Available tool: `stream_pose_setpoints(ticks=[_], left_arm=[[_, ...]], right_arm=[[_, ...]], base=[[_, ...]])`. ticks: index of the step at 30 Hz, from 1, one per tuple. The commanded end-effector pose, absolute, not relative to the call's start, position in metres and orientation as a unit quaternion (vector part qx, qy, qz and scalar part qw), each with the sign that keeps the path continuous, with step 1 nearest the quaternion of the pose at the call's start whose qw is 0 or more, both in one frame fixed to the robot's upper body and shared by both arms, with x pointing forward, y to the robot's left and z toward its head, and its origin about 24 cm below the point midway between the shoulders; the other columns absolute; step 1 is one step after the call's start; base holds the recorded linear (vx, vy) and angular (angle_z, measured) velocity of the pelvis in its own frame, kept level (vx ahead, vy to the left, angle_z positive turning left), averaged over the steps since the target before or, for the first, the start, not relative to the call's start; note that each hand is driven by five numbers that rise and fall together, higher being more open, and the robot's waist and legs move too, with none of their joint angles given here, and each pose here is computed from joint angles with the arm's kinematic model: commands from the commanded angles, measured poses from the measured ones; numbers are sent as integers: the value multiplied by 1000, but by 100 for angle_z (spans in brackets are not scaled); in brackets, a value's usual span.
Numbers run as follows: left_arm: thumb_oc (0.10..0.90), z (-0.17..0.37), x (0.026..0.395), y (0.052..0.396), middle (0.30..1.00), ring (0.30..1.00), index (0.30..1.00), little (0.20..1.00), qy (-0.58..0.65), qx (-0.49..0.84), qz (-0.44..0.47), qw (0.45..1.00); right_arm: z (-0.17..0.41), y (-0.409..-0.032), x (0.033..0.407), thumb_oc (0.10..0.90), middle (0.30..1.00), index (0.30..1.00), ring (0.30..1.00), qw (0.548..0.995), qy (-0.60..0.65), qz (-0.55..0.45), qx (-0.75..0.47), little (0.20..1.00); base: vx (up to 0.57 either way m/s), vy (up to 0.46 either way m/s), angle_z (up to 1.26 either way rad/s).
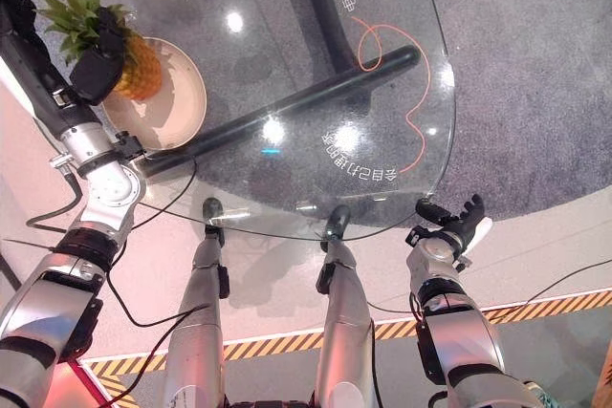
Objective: Pick up the fruit to the plate
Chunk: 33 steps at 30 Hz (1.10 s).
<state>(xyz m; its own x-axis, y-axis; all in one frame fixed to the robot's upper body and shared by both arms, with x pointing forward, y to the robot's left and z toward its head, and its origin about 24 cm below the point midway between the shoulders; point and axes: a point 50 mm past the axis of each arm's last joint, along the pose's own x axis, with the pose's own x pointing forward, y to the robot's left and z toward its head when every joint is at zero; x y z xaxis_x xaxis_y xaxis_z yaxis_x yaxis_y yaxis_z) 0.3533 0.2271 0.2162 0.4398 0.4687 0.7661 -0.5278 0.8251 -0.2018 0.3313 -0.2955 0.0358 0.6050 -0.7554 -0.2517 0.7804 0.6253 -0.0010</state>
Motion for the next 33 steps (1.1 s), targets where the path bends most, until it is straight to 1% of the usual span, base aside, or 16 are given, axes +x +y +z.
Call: stream_pose_setpoints(ticks=[1,19,33], left_arm=[[800,245,340,239,900,900,900,900,-512,-14,303,804],[800,230,337,246,900,900,900,900,-494,-21,305,814],[800,225,336,243,900,900,900,900,-489,-15,279,826]], right_arm=[[32,-321,312,800,900,900,900,869,102,-480,53,900],[29,-327,306,800,900,900,900,867,102,-485,53,900],[23,-332,300,800,900,900,900,860,115,-494,58,900]], base=[[0,0,0],[0,0,0],[0,0,0]])
